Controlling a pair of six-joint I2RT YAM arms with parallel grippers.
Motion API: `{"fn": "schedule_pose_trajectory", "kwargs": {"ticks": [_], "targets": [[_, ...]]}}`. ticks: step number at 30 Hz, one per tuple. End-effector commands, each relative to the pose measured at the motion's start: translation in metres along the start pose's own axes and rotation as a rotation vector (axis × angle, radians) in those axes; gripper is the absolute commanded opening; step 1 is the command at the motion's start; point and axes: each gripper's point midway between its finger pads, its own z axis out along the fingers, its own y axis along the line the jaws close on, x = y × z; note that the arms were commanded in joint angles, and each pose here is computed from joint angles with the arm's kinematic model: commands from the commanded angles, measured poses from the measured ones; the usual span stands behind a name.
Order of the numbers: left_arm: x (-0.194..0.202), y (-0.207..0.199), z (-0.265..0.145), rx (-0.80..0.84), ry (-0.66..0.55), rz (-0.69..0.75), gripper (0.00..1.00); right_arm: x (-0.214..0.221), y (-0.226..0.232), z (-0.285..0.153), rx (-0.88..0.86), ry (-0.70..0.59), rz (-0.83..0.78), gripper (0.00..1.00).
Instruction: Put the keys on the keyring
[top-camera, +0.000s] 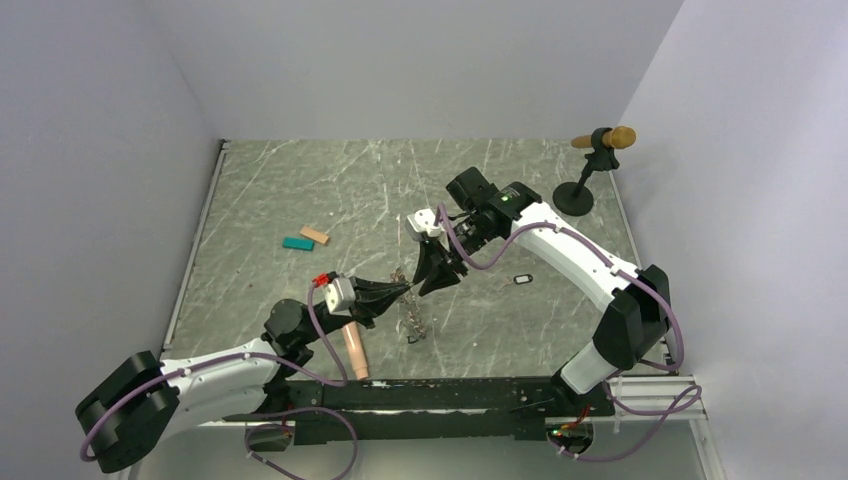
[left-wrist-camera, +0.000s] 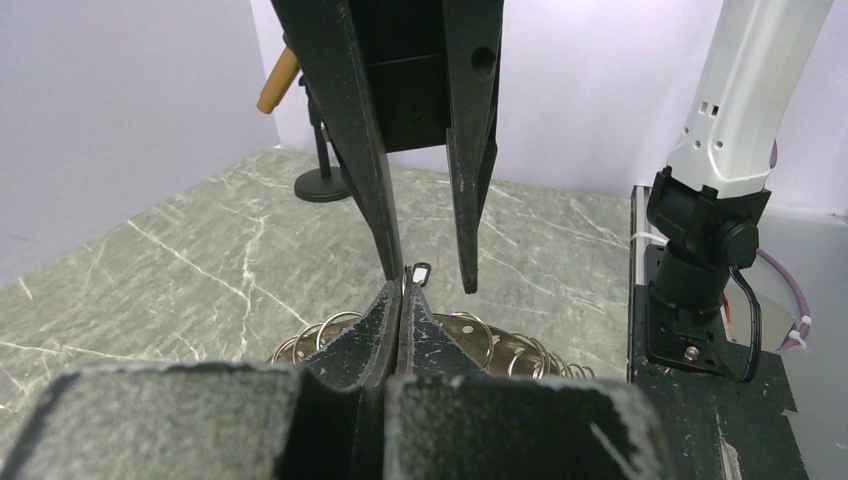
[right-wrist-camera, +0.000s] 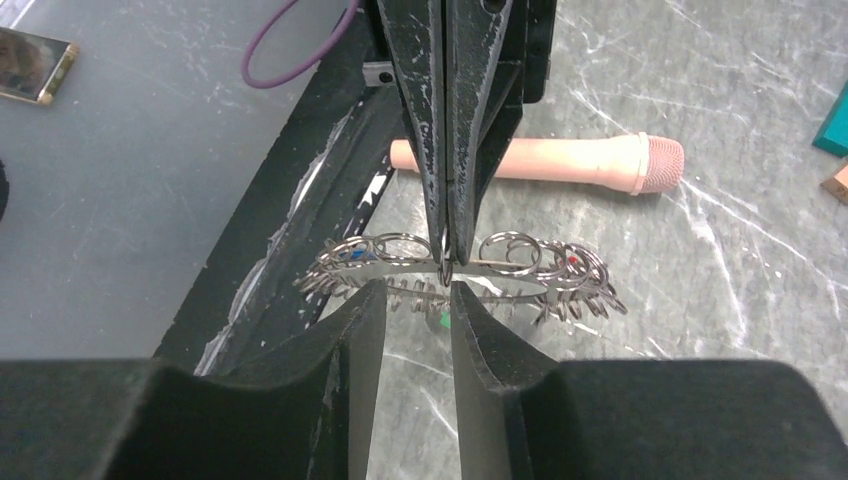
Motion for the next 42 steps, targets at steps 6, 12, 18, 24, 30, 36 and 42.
{"fn": "schedule_pose_trajectory", "kwargs": {"ticks": [6, 12, 18, 24, 30, 36, 42], "targets": [[-0.038, 0.002, 0.009, -0.004, -0.13, 0.013, 0.0, -0.021, 0.01, -0.001, -0.037, -0.093, -0.048, 0.29], [-0.038, 0.003, 0.009, -0.012, -0.131, 0.005, 0.0, -0.022, 0.01, 0.0, -0.04, -0.102, -0.042, 0.28], [-0.038, 0.003, 0.011, -0.009, -0.138, -0.01, 0.0, -0.023, 0.007, 0.001, -0.039, -0.11, -0.024, 0.27], [-0.037, 0.004, 0.012, -0.013, -0.142, -0.016, 0.0, -0.021, 0.006, 0.002, -0.036, -0.105, -0.019, 0.24], [-0.039, -0.007, 0.007, 0.049, -0.137, 0.056, 0.0, -0.018, 0.01, -0.006, -0.019, -0.055, -0.045, 0.37], [-0.045, -0.034, -0.009, 0.226, -0.133, 0.233, 0.0, -0.02, 0.028, -0.025, 0.009, -0.042, -0.143, 0.54], [-0.058, -0.048, -0.018, 0.376, -0.101, 0.273, 0.0, -0.015, 0.039, -0.023, -0.02, -0.059, -0.187, 0.57]]}}
